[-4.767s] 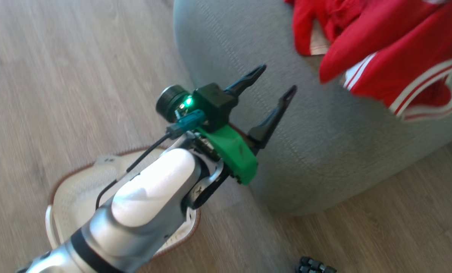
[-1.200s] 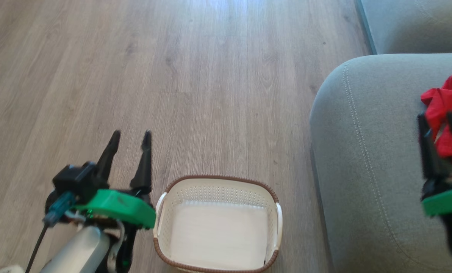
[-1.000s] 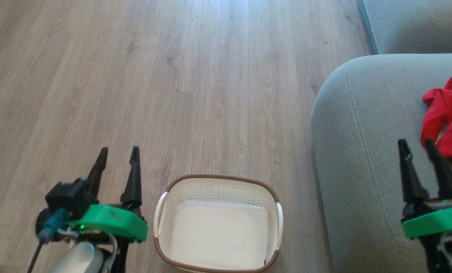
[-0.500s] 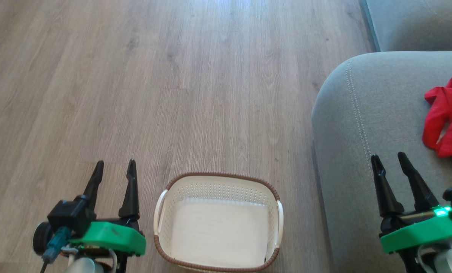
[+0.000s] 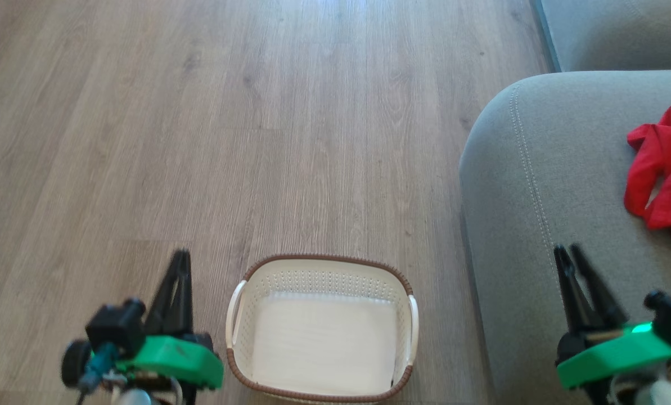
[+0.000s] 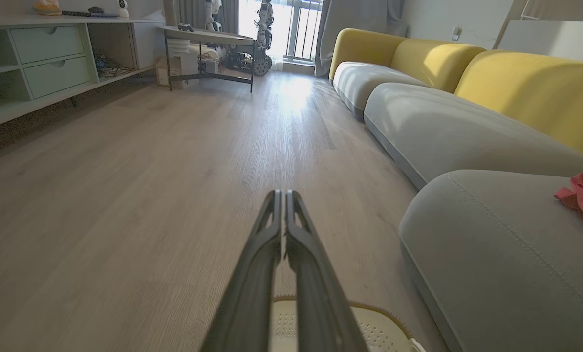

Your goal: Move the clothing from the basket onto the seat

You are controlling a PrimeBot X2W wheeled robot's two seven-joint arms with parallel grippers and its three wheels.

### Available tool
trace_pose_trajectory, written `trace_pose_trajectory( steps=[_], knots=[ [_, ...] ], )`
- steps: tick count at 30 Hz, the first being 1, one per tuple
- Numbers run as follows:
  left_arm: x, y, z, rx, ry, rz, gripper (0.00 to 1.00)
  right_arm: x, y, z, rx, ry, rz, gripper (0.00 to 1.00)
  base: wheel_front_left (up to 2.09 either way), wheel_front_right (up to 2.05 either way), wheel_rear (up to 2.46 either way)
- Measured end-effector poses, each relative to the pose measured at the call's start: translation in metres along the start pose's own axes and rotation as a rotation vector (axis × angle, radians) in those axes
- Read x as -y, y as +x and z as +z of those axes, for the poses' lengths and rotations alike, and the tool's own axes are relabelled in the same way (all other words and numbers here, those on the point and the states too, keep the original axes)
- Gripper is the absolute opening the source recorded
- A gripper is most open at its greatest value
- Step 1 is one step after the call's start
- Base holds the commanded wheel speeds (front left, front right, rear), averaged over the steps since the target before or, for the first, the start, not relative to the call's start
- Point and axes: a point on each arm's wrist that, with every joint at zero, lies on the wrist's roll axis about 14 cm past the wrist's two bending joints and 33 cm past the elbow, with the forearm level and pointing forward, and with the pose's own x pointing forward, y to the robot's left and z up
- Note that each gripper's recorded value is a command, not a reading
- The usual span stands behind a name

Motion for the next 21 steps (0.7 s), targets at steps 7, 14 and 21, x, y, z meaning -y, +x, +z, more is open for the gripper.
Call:
trace_pose_trajectory(
  steps=[7, 14, 21],
  knots=[
    [-0.004, -0.015, -0.031, -0.106, -0.044, 0.029, 0.0, 0.004, -0.012, -0.027, -0.081, 0.06, -0.041, 0.0, 0.0, 0.0, 0.0],
    [-0.005, -0.014, -0.036, -0.136, -0.109, 0.034, 0.0, 0.009, -0.013, -0.027, -0.08, 0.112, -0.064, 0.0, 0.0, 0.0, 0.0],
    [-0.009, -0.013, -0.04, -0.16, -0.187, 0.056, 0.0, 0.015, -0.014, -0.027, -0.083, 0.176, -0.096, 0.0, 0.0, 0.0, 0.0]
  ],
)
